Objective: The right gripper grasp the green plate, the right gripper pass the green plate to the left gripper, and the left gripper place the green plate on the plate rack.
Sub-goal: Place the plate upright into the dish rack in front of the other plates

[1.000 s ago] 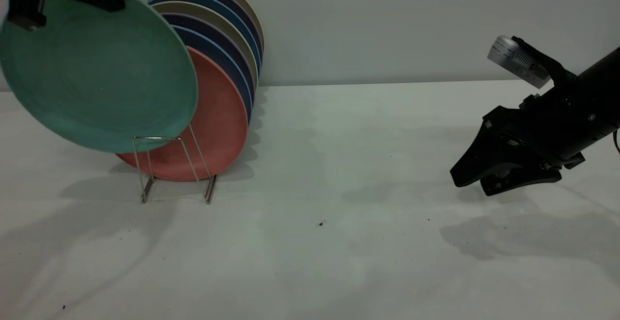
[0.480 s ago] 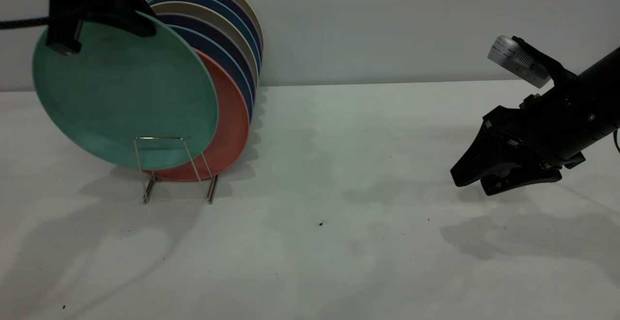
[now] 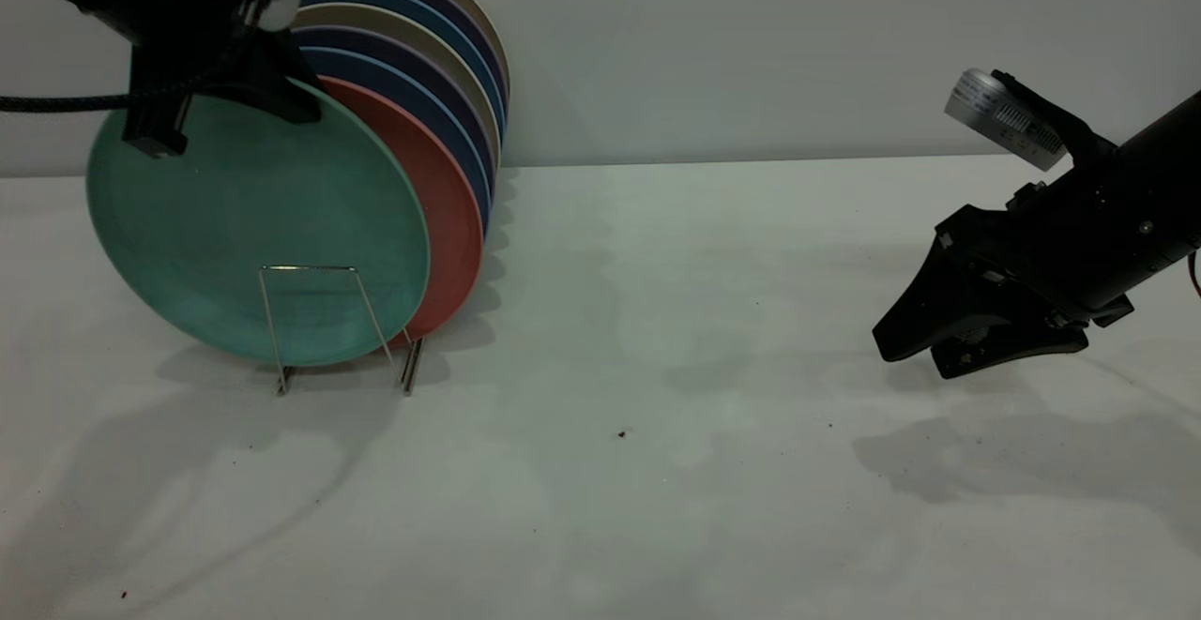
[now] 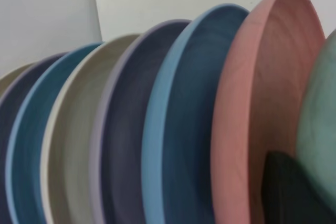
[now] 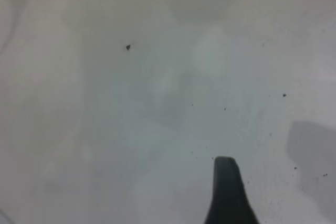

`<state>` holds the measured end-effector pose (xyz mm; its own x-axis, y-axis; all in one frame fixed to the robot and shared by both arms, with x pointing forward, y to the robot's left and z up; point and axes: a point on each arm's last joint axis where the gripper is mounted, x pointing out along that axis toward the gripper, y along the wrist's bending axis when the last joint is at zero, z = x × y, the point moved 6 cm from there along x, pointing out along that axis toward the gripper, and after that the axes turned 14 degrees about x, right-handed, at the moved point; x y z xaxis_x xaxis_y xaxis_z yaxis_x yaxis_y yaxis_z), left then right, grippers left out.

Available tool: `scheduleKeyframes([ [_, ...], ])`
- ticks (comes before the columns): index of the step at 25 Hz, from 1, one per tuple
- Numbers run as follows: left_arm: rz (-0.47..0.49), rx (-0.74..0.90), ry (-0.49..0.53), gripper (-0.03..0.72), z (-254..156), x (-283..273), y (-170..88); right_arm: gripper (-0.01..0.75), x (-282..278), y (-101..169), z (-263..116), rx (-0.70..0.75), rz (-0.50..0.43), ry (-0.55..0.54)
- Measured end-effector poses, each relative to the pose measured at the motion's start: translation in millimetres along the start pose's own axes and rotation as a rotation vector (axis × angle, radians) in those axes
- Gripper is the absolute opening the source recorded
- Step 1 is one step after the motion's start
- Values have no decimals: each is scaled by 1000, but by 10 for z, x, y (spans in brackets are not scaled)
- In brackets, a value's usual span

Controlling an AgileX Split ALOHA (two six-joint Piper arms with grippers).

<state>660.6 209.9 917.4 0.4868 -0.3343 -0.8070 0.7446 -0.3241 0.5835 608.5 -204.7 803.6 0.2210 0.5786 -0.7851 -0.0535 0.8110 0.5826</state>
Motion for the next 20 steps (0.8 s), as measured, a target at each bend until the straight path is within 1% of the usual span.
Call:
scheduleKeyframes([
  [4,-2,-1,0,60,-2,9,-5,533,0,0,0,0,0,0],
  [7,0,-1,2,78,-5,9,-2,533,0,-3,2,0,-2,-2],
  [9,2,-7,-1,109,-1,9,1,533,0,-5,3,0,-3,-2],
  [16,7,-17,-4,269,4,9,8,533,0,-5,3,0,-3,-2],
  [20,10,-17,-1,291,0,9,12,533,0,-5,3,0,-3,-2],
])
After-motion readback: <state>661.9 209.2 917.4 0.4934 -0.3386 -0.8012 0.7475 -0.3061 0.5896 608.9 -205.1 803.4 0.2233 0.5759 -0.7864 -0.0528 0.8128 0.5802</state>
